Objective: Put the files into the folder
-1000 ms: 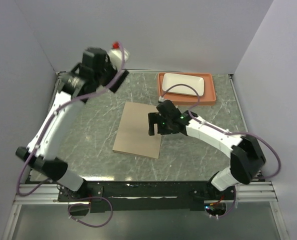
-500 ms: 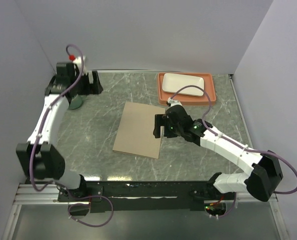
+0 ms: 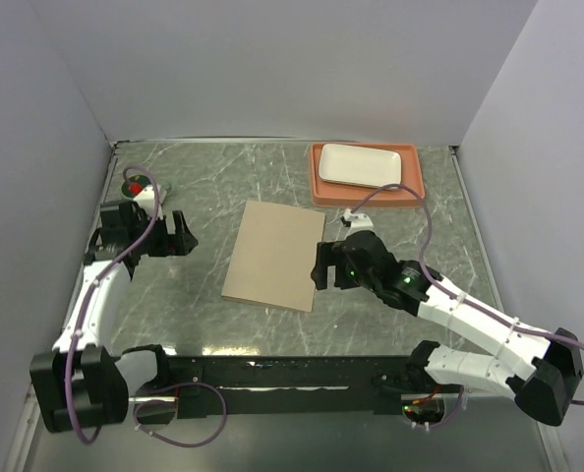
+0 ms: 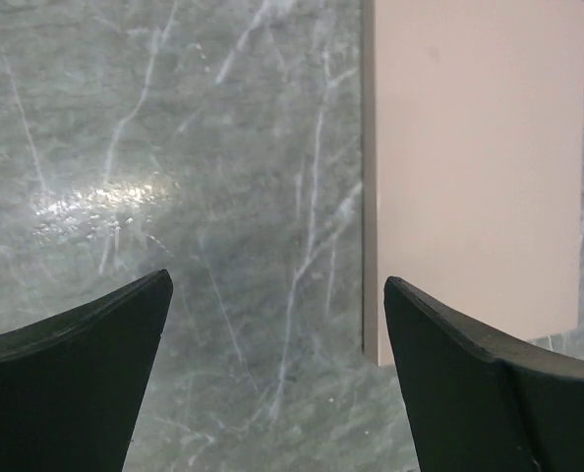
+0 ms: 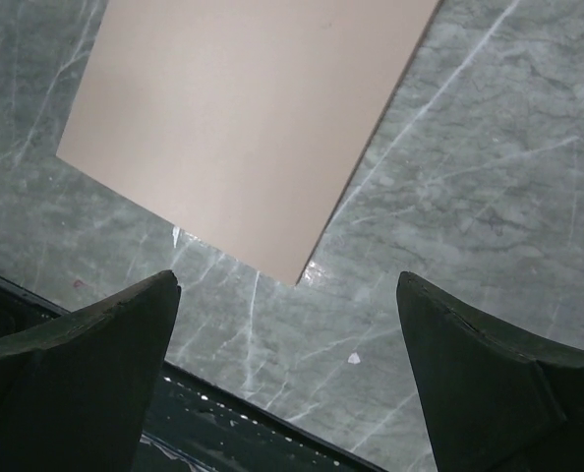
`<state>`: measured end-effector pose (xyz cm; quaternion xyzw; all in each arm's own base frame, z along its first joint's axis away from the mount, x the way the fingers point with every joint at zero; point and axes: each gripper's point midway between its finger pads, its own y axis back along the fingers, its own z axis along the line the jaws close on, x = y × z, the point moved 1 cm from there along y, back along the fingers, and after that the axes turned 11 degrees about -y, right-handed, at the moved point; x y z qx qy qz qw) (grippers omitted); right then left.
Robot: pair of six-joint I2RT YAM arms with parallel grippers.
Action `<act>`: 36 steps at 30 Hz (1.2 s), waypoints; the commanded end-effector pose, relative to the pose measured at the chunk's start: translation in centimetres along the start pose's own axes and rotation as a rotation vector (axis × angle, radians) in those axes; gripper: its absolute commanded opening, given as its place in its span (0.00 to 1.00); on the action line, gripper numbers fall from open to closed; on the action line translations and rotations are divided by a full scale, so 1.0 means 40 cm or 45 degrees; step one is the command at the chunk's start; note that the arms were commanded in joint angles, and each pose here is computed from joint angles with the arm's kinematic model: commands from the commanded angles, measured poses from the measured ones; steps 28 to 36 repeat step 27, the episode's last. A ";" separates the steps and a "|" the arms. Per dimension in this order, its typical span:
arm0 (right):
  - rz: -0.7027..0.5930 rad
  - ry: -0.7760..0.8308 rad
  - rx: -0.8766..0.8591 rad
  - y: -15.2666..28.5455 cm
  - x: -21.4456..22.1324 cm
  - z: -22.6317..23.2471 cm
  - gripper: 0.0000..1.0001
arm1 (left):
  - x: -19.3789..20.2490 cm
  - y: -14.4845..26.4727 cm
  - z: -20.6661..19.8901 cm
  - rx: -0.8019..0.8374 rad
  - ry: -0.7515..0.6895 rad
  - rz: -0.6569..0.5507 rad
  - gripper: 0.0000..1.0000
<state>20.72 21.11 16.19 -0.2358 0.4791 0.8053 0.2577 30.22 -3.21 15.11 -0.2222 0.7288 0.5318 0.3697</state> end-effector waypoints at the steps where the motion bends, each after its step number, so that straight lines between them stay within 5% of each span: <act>1: -0.077 -0.068 -0.013 0.031 -0.003 -0.017 0.99 | -0.063 0.038 -0.025 0.030 -0.144 -0.202 0.96; 36: -0.049 -0.095 -0.054 0.058 0.052 -0.053 0.99 | -0.031 0.013 -0.038 0.106 -0.082 -0.108 0.96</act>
